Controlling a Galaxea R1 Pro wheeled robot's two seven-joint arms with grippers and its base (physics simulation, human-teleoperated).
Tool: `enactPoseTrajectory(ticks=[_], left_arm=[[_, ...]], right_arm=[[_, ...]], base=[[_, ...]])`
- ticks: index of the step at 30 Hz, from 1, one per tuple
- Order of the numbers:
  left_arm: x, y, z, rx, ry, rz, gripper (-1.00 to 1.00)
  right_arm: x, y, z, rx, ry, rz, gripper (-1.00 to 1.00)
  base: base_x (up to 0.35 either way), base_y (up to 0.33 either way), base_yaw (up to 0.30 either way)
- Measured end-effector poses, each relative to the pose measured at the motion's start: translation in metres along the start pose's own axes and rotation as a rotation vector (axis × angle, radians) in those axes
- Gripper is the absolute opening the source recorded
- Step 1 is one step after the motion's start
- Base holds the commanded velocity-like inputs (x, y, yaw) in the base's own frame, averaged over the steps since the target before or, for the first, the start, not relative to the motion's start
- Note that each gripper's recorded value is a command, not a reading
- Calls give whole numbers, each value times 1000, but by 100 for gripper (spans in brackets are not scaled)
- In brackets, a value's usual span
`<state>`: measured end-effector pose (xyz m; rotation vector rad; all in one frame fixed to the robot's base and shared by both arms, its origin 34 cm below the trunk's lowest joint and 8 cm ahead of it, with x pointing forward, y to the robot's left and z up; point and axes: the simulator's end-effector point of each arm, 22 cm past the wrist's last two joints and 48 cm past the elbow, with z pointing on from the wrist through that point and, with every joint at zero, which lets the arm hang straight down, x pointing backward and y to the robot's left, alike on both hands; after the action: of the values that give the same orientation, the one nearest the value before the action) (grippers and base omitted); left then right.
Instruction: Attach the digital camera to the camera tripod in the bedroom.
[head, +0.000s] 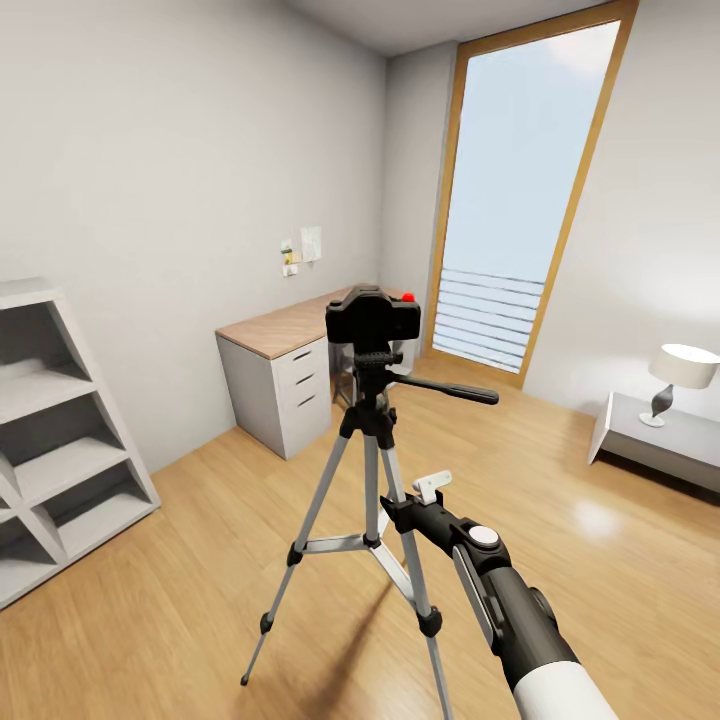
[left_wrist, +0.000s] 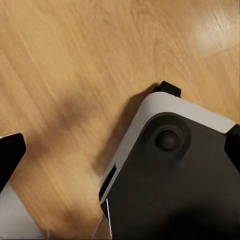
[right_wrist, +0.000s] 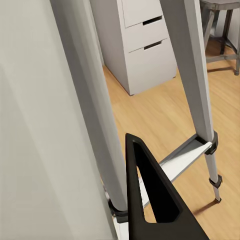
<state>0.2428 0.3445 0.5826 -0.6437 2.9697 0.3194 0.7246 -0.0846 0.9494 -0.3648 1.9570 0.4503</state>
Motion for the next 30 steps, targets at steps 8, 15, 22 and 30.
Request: enactPoseTrajectory(ticks=[8,15,22,30], left_arm=[[17,6,0,-23,29,-73,100],[16,6,0,-22,23,-82,100],[16,5,0,-20,17,-90,100],[14,3,-1,-17,8,-89,100]], right_arm=[[0,0,0,1,0,-1,-100],[0,0,0,1,0,-1,-100],[40,-1,3,3,97,14,100],[41,-2,3,3,100,15,100]], base=[[0,0,0],[0,0,0],[0,0,0],[0,0,0]])
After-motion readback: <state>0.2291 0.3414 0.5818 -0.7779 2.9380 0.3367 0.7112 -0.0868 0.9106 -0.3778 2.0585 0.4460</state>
